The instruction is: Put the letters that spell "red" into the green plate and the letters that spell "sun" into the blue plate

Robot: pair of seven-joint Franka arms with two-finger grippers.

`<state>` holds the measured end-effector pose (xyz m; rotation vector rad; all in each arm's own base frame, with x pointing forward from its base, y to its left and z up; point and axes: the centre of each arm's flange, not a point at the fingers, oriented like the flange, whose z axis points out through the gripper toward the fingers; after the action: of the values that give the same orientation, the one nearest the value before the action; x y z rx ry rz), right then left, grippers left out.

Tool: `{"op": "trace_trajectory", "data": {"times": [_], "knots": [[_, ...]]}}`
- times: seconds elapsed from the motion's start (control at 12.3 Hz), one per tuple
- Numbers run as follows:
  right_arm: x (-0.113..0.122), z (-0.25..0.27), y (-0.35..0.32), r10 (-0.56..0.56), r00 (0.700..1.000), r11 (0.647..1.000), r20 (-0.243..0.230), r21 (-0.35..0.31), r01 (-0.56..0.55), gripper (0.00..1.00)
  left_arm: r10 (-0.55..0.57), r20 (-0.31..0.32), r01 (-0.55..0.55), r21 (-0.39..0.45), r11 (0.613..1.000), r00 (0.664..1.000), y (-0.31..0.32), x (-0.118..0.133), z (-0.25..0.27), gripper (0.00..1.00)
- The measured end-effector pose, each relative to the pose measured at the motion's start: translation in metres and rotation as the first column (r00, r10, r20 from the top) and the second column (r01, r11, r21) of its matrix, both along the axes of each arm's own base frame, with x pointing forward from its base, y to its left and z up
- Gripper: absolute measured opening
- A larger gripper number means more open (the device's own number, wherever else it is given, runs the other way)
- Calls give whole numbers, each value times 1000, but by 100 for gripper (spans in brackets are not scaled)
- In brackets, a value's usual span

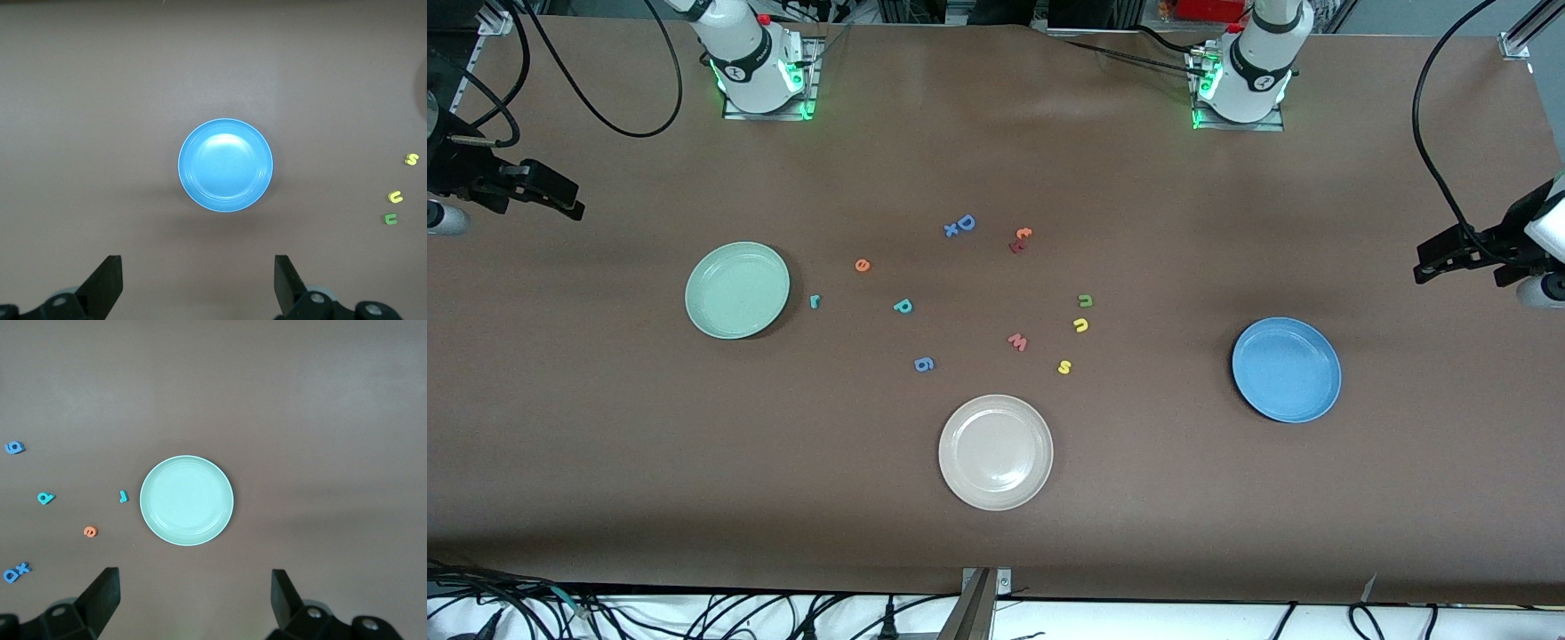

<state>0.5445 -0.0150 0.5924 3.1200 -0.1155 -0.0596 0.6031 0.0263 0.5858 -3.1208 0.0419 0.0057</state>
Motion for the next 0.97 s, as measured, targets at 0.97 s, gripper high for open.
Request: {"op": "trace_trajectory", "data": {"times": [0.97], "knots": [[0, 0, 0, 0, 1000, 1000, 0, 0, 0, 100, 1, 2, -1, -17, 1000, 1000, -3, 0, 1, 100]]}}
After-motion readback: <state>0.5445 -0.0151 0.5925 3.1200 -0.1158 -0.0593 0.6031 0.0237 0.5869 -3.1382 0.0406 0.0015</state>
